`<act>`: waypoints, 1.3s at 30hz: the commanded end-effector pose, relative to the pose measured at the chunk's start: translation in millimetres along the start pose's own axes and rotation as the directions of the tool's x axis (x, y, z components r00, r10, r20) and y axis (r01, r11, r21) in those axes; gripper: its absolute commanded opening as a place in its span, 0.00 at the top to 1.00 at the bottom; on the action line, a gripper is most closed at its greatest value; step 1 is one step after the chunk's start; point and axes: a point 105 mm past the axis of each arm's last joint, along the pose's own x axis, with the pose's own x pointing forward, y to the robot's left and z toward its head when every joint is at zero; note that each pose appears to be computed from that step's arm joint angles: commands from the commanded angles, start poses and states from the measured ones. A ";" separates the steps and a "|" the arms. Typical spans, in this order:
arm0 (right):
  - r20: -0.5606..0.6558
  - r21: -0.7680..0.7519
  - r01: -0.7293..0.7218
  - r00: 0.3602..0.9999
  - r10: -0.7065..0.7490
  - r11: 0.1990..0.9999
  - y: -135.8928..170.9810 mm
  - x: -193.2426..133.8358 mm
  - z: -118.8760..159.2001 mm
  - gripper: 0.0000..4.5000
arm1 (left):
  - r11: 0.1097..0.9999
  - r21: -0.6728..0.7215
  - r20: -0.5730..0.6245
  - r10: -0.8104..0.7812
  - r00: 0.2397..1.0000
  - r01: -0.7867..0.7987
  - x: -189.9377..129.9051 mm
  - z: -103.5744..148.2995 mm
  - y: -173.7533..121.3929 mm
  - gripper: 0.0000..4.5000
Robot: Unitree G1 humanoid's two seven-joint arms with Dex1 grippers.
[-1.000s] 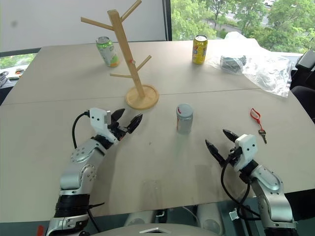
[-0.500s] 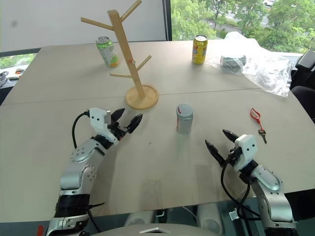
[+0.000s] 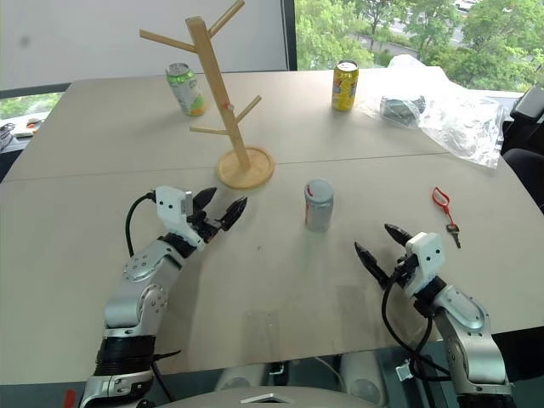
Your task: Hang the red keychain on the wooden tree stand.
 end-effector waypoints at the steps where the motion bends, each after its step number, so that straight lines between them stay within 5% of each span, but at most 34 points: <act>1: 0.033 -0.019 -0.004 0.999 0.005 1.000 -2.0 -0.9 9.7 0.00 | 0.999 0.038 0.056 -0.032 0.998 0.030 2.3 15.7 -6.4 0.01; 9: -0.004 -0.031 -0.204 0.979 0.204 0.978 26.3 -9.7 12.6 0.00 | 0.997 0.047 0.051 -0.056 0.997 0.054 5.2 14.9 -11.1 0.01; 17: -0.006 -0.090 -0.232 0.973 0.233 0.969 20.7 -10.2 16.9 0.00 | 0.993 0.075 0.066 -0.101 0.993 0.096 9.6 18.3 -18.9 0.01; 29: -0.004 -0.117 -0.238 0.971 0.239 0.964 18.5 -3.3 15.2 0.00 | 0.953 0.134 0.343 -0.303 0.889 0.273 22.4 113.3 -75.6 0.01; 39: 0.004 -0.145 -0.232 0.972 0.235 0.962 18.8 -3.3 19.0 0.00 | 0.839 0.114 0.217 -0.543 0.811 0.532 29.1 97.5 -132.6 0.01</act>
